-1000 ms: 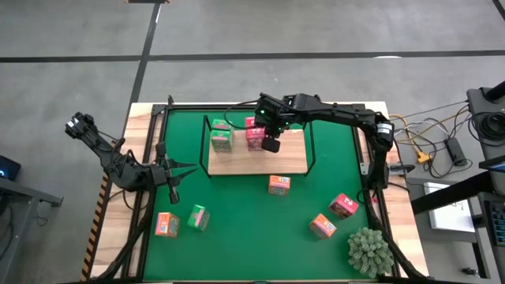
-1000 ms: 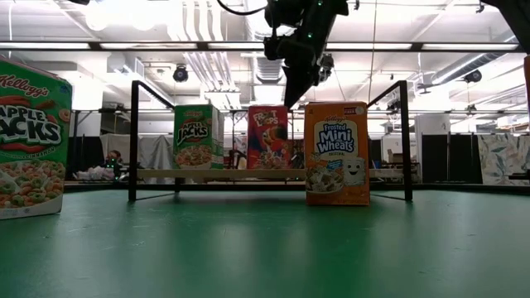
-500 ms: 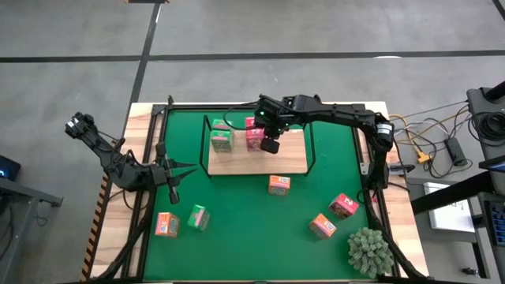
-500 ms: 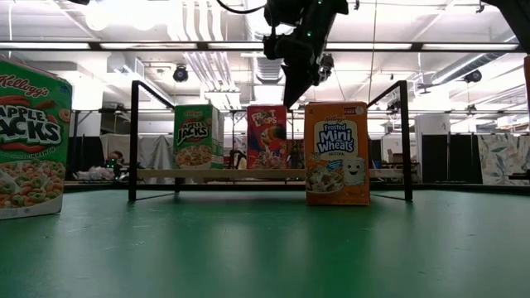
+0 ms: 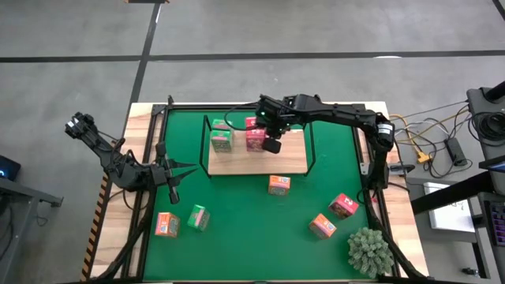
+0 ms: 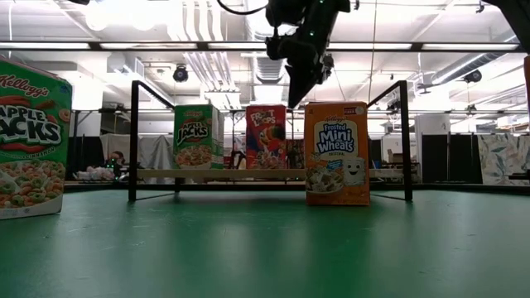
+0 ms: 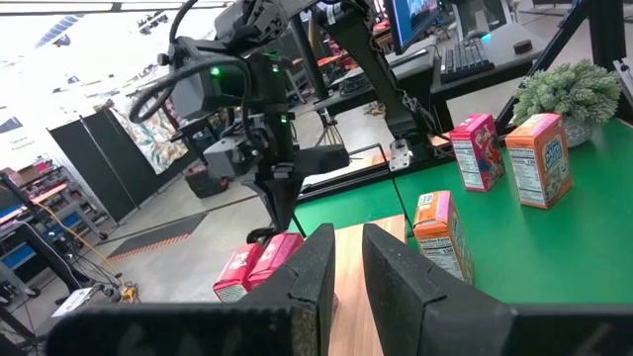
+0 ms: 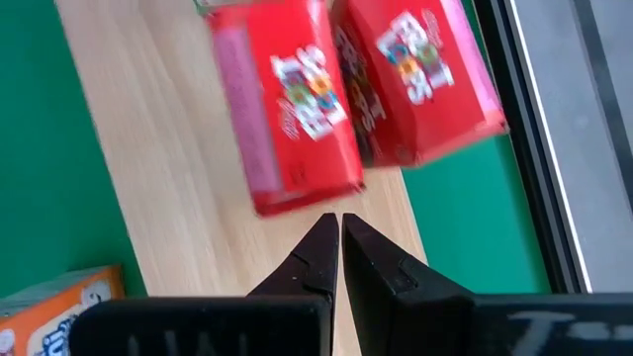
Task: Stack cereal on shelf
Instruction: Put the left red cereal box on the shelf aligned with the other red cereal box
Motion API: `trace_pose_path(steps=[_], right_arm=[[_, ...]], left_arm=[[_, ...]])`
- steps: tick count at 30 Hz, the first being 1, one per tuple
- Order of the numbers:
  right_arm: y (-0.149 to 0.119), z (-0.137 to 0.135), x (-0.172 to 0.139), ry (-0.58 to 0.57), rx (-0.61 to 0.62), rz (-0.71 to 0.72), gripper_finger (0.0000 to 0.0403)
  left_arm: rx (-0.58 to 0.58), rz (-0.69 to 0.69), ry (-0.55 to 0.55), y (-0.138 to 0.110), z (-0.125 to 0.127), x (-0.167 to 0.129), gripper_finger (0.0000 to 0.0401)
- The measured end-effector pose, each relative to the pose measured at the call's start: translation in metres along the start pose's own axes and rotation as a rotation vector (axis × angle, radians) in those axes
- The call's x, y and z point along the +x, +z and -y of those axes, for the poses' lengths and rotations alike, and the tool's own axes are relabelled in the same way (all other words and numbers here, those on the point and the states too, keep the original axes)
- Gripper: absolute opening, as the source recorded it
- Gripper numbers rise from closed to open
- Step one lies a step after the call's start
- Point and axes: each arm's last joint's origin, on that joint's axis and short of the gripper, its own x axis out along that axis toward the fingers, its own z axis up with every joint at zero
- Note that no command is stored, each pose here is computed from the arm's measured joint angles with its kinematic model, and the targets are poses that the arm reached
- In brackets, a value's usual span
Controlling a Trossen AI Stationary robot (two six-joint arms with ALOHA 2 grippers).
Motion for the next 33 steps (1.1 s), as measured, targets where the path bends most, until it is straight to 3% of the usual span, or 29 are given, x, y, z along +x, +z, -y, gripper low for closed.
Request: trace_pose_path(steps=[13,33], right_arm=[[-0.001,-0.002,0.016,-0.002,0.023,-0.024,0.0009],[0.002,-0.003,0.014,-0.002,0.012,0.014,0.0009]], left_arm=[[0.000,0.000,0.000,0.000,0.000,0.000,0.0039],[0.000,0.000,0.000,0.000,0.000,0.000,0.0039]])
